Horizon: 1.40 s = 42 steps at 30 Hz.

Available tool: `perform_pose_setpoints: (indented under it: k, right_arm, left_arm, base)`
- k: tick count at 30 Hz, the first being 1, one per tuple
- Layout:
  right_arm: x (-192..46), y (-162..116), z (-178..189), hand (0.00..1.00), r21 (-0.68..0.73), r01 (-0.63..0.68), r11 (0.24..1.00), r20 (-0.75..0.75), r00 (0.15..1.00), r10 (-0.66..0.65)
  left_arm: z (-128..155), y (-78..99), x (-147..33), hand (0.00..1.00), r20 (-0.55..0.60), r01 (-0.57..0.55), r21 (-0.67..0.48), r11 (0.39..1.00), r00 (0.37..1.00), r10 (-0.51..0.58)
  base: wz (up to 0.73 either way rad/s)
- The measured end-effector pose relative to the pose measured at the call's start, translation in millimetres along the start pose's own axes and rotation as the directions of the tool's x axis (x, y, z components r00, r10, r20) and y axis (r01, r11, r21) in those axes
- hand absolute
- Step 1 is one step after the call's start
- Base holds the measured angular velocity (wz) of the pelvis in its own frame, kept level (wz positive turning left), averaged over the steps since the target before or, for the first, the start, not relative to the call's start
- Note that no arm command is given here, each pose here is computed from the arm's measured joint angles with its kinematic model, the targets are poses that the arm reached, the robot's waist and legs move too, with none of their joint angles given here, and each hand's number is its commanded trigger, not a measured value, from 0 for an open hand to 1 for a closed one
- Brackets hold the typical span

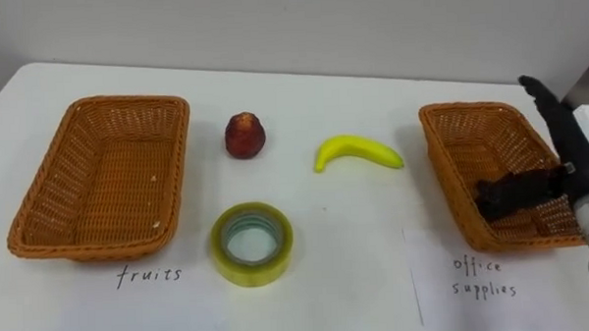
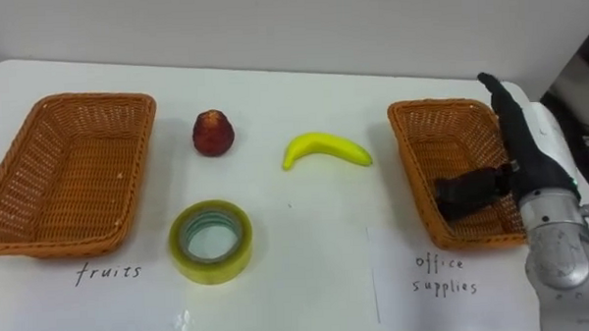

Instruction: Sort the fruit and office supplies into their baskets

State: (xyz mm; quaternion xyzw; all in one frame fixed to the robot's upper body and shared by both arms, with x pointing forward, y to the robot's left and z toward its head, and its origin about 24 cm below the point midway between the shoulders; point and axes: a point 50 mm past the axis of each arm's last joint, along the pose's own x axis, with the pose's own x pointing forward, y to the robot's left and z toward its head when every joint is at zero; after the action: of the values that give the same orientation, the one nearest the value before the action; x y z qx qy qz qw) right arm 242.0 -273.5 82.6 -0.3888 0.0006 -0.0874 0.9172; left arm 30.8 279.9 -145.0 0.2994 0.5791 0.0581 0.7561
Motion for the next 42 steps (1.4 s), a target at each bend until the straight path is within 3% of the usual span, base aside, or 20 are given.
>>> perform_pose_setpoints:
  k: [5,22,35,42]
  right_arm:
    - [1.4,-0.5,24.1,0.0,0.009,0.021,1.0,0.114,0.993,-0.022]
    - [5.5,27.9,66.0,0.0,0.092,-0.144,0.985,0.282,0.953,0.113]
    - [5.8,45.0,79.8,0.0,0.152,-0.243,0.958,0.336,0.924,0.181]
    - [15.8,57.1,67.7,0.0,0.141,-0.279,0.95,0.27,0.934,0.234]
  left_arm:
    - [-0.4,-0.3,-0.2,0.0,-0.001,0.002,0.0,1.0,1.0,-0.002]
    - [-2.4,-11.2,-2.7,0.0,0.0,0.039,0.055,0.998,0.999,-0.039]
    - [-2.3,-13.4,-1.6,0.0,-0.019,0.049,0.058,0.997,0.999,-0.048]
    - [-2.3,-13.9,-2.2,0.0,-0.022,0.067,0.059,0.996,0.998,-0.066]
  base:
    - [0.0]
    - [0.05]
    - [0.02]
    - [0.1]
